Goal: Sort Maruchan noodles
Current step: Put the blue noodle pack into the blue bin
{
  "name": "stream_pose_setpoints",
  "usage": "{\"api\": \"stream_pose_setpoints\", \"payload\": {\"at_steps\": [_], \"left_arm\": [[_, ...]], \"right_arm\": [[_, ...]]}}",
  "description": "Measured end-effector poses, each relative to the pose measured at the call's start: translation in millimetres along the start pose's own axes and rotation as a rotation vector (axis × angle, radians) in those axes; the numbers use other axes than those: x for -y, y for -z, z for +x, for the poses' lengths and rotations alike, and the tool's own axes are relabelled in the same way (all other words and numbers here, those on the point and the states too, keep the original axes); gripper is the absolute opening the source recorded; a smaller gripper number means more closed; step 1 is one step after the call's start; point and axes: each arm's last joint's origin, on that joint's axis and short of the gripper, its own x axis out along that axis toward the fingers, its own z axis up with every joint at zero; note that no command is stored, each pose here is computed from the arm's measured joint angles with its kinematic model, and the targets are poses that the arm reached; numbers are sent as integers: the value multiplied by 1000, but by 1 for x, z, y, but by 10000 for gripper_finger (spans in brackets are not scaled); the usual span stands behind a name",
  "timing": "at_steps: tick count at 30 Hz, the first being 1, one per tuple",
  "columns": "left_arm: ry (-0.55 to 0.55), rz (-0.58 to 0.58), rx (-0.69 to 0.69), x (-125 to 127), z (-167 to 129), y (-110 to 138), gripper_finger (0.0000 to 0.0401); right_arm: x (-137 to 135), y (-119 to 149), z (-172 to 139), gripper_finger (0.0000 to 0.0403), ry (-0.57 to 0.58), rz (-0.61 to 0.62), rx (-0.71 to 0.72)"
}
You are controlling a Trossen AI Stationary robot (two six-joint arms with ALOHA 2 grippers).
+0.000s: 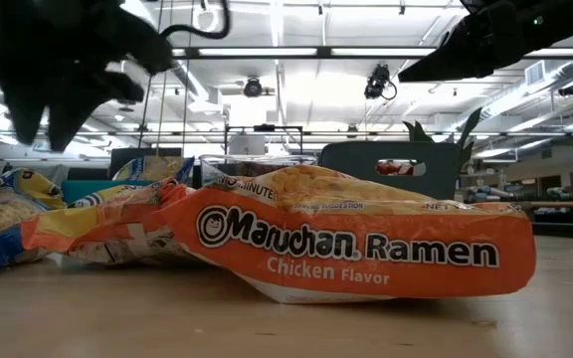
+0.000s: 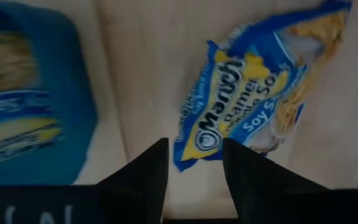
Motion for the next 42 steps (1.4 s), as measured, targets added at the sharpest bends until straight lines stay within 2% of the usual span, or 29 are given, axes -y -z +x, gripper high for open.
{"api": "stream_pose_setpoints", "payload": {"at_steps": [10, 13, 17, 22, 24, 28, 38, 42], "left_arm": [[22, 46, 87, 18, 34, 3, 155], [73, 49, 105, 19, 41, 2, 147], [97, 27, 83, 18, 48, 5, 106], [100, 26, 83, 18, 48, 5, 23], [110, 19, 74, 16, 45, 4, 9], [102, -4, 47, 10, 30, 1, 7], [65, -39, 19, -10, -46, -6, 3], [-21, -45, 23, -25, -78, -2, 2]], "right_arm": [[0, -1, 0, 87, 1, -2, 5], [0, -1, 0, 87, 1, -3, 5], [0, -1, 0, 87, 2, -3, 5], [0, -1, 0, 87, 2, -2, 5], [1, 0, 1, 87, 7, -1, 3], [3, 0, 2, 87, 17, 7, -1], [3, 0, 2, 87, -3, 9, 2], [3, 0, 2, 87, -6, 9, 3]]}}
